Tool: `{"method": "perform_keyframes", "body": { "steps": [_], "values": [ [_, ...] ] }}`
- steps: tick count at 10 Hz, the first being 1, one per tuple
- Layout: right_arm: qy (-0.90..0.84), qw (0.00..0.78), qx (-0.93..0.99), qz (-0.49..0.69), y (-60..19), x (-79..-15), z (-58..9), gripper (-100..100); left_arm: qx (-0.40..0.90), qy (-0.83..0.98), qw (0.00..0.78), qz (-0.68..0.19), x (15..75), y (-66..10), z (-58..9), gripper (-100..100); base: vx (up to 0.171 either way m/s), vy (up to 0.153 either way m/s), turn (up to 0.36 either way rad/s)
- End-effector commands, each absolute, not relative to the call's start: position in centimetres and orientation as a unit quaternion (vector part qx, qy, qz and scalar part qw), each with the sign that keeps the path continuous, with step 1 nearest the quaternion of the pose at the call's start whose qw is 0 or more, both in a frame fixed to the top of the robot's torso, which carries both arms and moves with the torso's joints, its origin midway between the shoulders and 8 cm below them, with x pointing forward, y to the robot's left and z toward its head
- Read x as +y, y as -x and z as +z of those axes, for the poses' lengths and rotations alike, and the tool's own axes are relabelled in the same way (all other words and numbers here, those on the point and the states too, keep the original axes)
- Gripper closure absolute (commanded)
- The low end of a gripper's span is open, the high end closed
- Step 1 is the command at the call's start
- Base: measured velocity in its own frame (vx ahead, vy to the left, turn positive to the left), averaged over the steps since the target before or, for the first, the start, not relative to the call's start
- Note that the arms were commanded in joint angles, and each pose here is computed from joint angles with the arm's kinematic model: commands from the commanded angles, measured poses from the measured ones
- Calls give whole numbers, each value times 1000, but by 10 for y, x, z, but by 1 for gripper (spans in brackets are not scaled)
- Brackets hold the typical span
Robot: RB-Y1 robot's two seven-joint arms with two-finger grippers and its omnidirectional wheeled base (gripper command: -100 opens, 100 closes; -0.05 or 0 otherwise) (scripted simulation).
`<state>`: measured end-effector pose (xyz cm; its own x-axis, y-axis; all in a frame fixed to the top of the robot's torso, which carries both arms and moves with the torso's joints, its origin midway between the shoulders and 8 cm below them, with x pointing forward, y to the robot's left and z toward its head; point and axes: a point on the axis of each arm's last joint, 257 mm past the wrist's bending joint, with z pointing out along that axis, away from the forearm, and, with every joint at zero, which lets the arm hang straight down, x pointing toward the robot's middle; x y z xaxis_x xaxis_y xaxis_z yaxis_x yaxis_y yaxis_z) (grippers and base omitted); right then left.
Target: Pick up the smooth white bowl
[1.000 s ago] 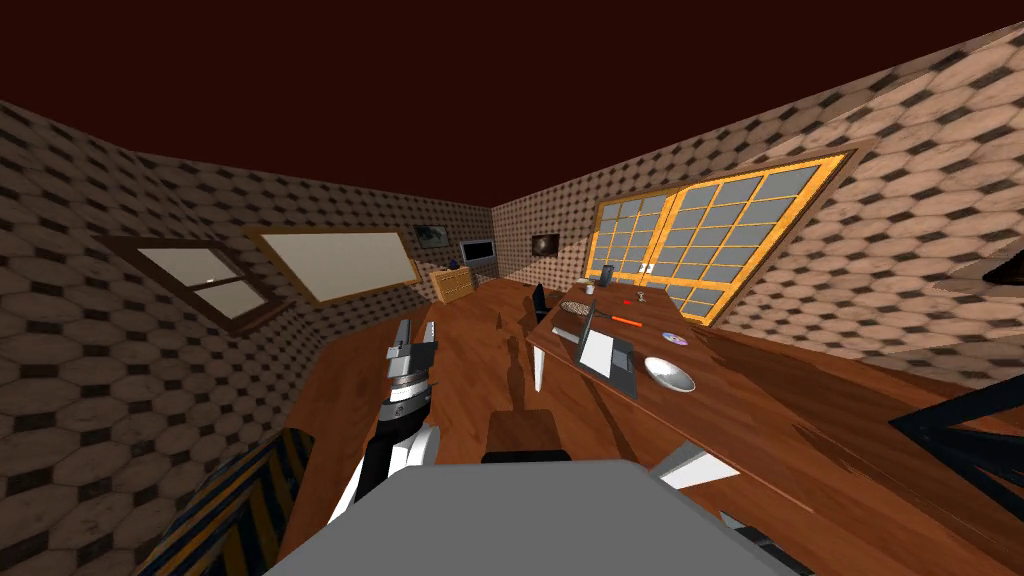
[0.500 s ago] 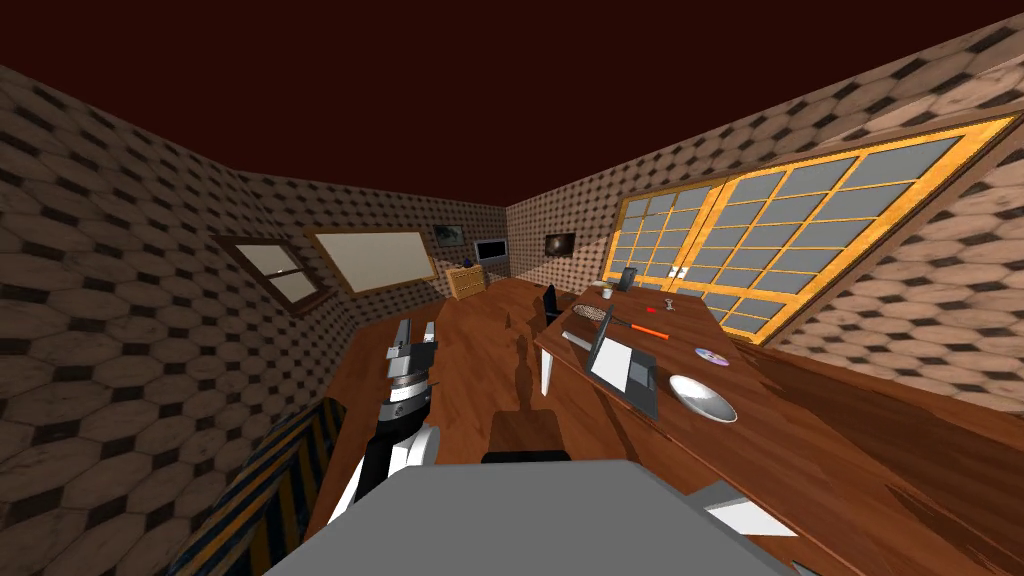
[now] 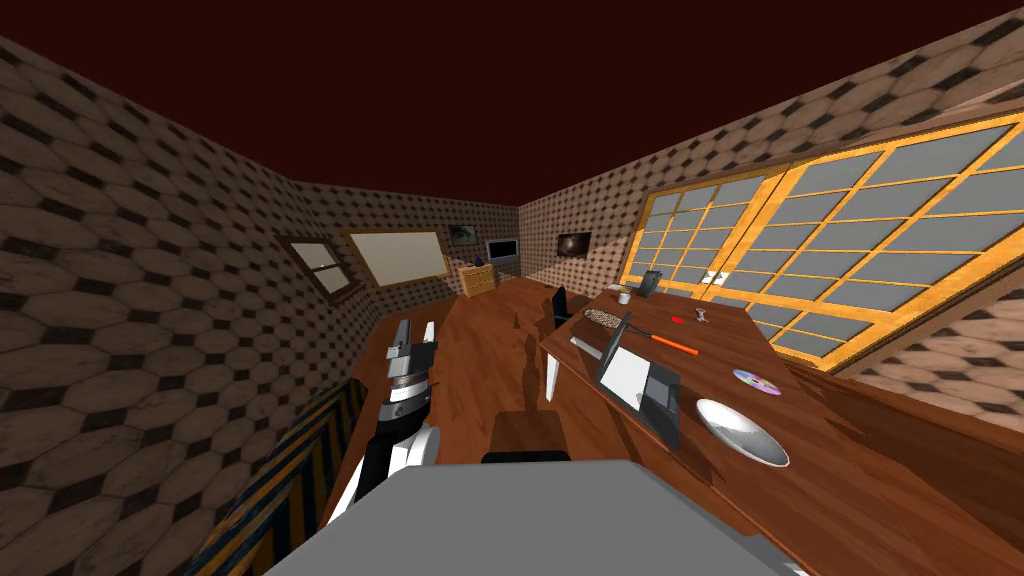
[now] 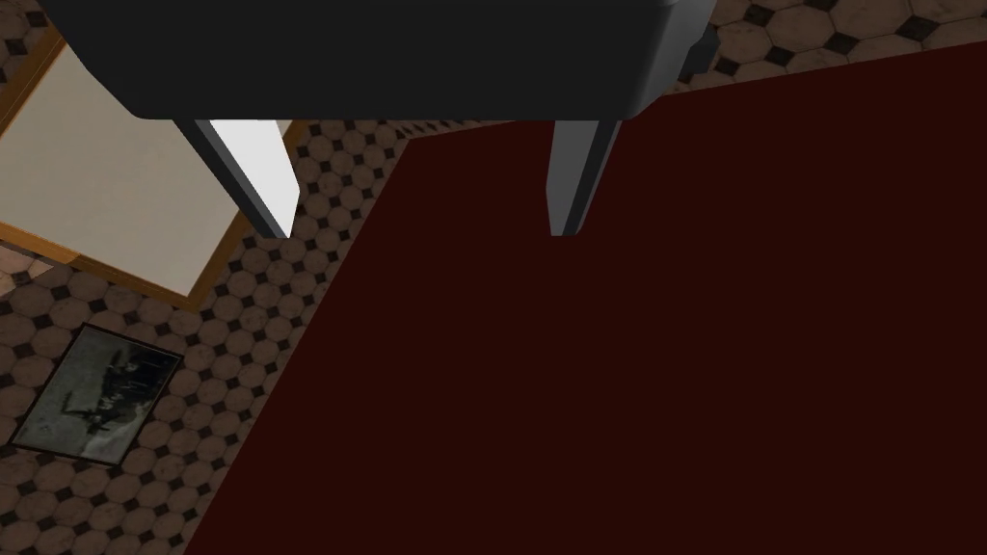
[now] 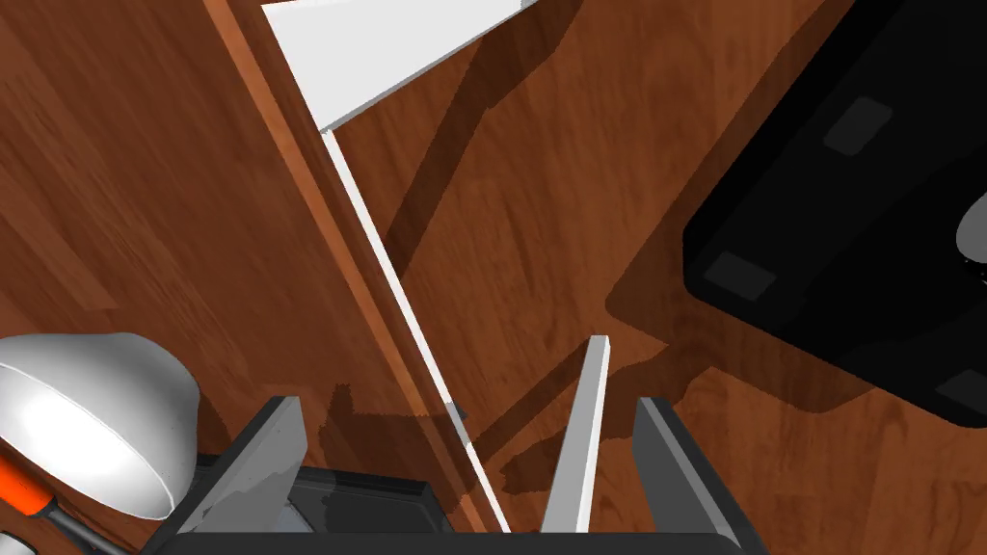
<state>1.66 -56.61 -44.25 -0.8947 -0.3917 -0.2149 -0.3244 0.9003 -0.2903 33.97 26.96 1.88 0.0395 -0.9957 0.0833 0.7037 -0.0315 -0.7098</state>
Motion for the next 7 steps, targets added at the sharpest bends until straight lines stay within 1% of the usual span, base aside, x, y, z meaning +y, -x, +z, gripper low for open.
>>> {"method": "perform_keyframes", "body": {
  "steps": [1,4,5,7],
  "values": [
    [198,127,962,-139,-15,-575,-442,-100,240,305,653,-650,270,-340,19,0,36,-53,101],
    [239,104,948,-181,-9,-604,-437,-100,240,305,653,-650,270,-340,19,0,32,-65,153],
    [255,95,942,-199,-7,-615,-435,-100,240,305,653,-650,270,-340,19,0,61,-105,262],
    [285,85,928,-226,-7,-629,-432,-100,240,305,653,-650,270,-340,19,0,51,-143,190]
  ]
}}
